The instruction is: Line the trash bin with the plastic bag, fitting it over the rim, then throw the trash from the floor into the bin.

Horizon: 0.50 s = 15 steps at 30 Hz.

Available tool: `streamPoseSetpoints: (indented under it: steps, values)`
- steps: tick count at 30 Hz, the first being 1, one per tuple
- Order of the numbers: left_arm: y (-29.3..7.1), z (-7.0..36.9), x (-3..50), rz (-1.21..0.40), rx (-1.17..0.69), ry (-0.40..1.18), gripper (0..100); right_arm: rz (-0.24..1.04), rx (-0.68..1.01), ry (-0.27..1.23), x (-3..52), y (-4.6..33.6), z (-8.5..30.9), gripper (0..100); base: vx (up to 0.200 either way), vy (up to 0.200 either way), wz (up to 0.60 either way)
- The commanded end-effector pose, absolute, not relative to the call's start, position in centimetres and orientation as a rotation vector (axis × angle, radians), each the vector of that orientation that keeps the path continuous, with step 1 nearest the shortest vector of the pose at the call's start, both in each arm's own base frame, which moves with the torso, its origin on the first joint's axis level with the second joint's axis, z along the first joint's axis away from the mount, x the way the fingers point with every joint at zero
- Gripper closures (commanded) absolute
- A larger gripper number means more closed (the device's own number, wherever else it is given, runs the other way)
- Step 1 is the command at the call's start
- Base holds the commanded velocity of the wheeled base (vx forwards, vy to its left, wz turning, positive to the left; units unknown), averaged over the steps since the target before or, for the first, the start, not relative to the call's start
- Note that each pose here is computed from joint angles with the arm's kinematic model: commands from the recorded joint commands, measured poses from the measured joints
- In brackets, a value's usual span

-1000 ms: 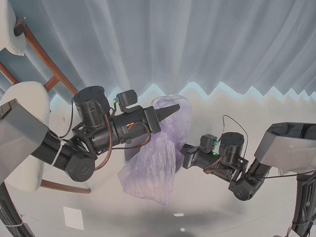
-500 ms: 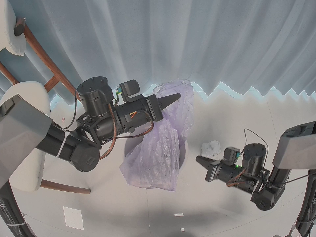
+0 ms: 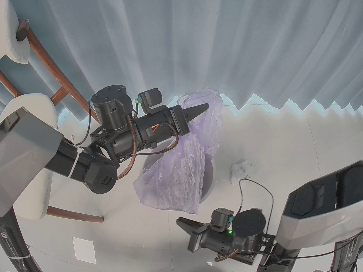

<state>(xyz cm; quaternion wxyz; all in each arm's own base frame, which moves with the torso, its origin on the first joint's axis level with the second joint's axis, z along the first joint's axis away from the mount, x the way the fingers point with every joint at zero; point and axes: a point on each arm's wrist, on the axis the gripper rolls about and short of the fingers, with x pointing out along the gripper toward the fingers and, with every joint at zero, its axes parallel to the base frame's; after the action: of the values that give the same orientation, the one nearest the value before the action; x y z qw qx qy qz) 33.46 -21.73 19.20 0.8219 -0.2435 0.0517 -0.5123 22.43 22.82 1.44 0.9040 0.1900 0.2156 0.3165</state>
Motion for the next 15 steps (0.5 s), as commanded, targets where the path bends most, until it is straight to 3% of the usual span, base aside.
streamPoseSetpoints:
  steps: [1, 15]
  values:
    - [-21.7, 19.3, 33.5, -1.091, -0.518, 0.105, 100, 0.717, 0.405, 0.442, 22.0, 27.4, -1.1, 100, 0.000, 0.000, 0.00]
    - [-22.0, 19.0, 33.1, -1.089, -0.518, 0.111, 100, 0.781, 0.479, 0.300, 22.0, 34.2, -1.4, 100, 0.000, 0.000, 0.00]
